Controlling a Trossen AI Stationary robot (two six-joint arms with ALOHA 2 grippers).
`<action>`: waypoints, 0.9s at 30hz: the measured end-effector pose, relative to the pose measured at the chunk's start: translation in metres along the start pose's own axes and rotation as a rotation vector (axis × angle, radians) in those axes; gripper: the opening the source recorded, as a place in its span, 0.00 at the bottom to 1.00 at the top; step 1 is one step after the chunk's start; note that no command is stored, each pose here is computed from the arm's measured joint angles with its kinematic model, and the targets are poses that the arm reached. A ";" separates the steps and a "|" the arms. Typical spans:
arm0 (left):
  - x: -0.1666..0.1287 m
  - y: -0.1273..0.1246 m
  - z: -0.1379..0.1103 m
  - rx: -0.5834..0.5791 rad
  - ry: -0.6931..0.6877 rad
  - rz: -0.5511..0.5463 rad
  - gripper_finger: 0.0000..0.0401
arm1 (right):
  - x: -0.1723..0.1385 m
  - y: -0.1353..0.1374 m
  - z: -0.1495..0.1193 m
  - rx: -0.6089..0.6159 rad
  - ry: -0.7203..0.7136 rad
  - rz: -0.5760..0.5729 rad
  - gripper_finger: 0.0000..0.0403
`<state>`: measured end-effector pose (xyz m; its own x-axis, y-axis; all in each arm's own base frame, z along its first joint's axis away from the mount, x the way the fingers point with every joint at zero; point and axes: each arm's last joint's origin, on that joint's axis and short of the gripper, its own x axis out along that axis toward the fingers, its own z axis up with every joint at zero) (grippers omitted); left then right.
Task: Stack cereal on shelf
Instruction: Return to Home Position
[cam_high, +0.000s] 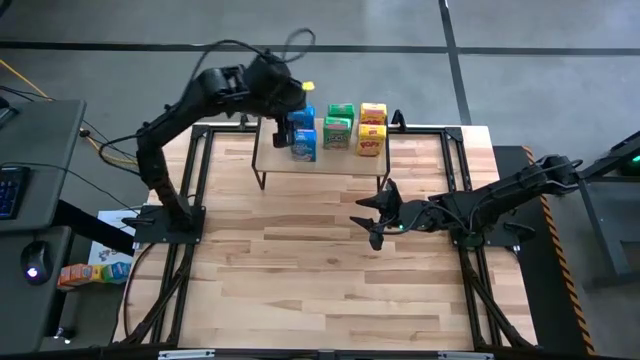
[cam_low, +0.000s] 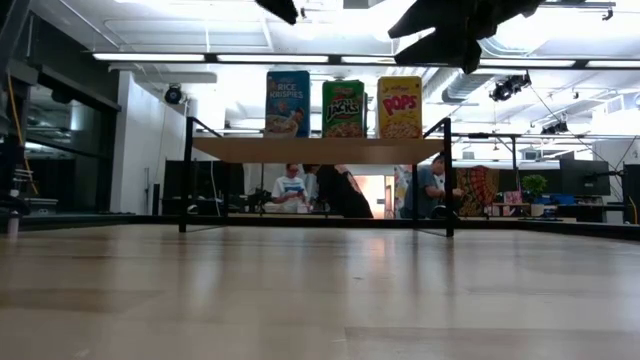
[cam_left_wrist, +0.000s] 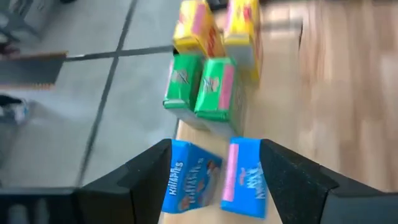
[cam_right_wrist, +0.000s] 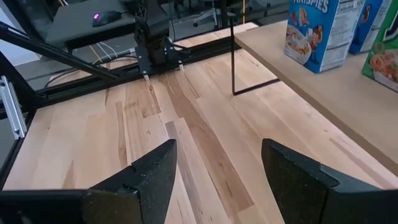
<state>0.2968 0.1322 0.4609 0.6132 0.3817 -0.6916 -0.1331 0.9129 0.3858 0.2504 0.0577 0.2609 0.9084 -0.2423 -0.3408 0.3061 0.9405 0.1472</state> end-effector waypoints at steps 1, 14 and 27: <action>-0.006 0.001 0.000 -0.052 -0.022 0.002 0.58 | 0.000 0.000 0.001 0.002 -0.006 0.002 0.56; -0.081 -0.078 -0.055 -0.119 -0.554 -0.096 0.03 | 0.000 0.001 0.004 -0.053 -0.033 0.011 0.56; -0.002 -0.207 -0.198 -0.096 -0.846 -0.374 0.00 | 0.000 0.003 0.009 -0.066 -0.086 0.014 0.56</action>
<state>0.1692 -0.0292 0.2618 0.9879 -0.1378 -0.0707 0.1470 0.9779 0.1489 0.2534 0.0582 0.2697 0.9342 -0.2461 -0.2581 0.2765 0.9569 0.0885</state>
